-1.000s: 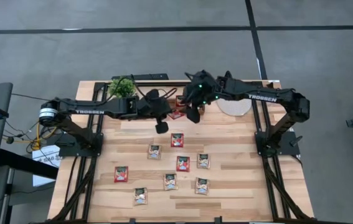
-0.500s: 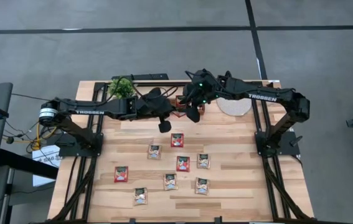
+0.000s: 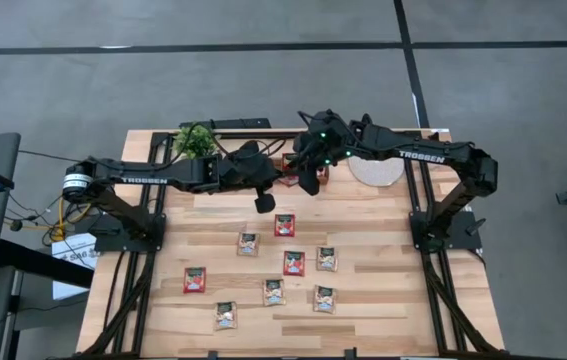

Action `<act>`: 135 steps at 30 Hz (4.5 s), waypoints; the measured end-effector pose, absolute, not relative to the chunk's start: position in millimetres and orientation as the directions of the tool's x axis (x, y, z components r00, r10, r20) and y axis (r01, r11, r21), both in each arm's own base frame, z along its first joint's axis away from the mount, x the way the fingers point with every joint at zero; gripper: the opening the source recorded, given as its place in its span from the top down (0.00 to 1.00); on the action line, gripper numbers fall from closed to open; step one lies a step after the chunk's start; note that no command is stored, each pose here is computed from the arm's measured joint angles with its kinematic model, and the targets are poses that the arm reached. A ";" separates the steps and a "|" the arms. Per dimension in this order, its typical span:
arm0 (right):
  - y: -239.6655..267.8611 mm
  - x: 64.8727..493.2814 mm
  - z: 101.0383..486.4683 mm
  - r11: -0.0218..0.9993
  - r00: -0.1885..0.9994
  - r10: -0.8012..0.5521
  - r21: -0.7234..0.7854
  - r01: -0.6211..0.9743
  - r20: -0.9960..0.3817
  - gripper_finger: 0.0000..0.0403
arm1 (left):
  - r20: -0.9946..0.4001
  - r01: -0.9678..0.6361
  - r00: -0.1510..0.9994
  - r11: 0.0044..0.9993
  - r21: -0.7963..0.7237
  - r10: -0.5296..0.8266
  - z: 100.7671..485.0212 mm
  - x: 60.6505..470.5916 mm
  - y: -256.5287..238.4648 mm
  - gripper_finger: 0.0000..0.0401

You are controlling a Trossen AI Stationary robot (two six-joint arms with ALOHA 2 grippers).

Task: Pick & Place Tea
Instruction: Put the red tea bag into the middle section of the wooden organizer

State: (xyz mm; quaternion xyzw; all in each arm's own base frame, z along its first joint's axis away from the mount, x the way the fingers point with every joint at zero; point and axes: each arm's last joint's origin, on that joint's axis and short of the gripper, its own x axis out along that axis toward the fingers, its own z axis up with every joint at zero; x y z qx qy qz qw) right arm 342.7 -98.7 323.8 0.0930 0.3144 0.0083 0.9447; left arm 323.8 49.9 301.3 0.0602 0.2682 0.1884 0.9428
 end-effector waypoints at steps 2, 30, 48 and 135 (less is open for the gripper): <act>-98.5 343.0 324.2 0.982 0.805 0.082 0.187 0.036 -0.587 0.89 | -0.483 -0.321 0.785 0.922 0.218 0.387 301.3 323.8 49.7 0.93; -99.5 342.8 324.2 0.970 0.803 0.043 0.217 0.109 -0.595 1.00 | -0.479 -0.334 0.779 0.915 0.229 0.404 301.5 323.7 50.4 0.90; -134.8 352.0 300.9 0.966 0.771 -0.108 0.117 0.231 -0.627 1.00 | -0.543 -0.466 0.591 0.802 0.374 0.597 309.8 289.5 54.8 0.82; -181.9 297.7 151.4 0.852 0.913 -0.344 0.336 0.402 -0.220 1.00 | -0.644 -0.485 0.585 0.849 0.210 0.493 302.5 283.7 53.2 0.82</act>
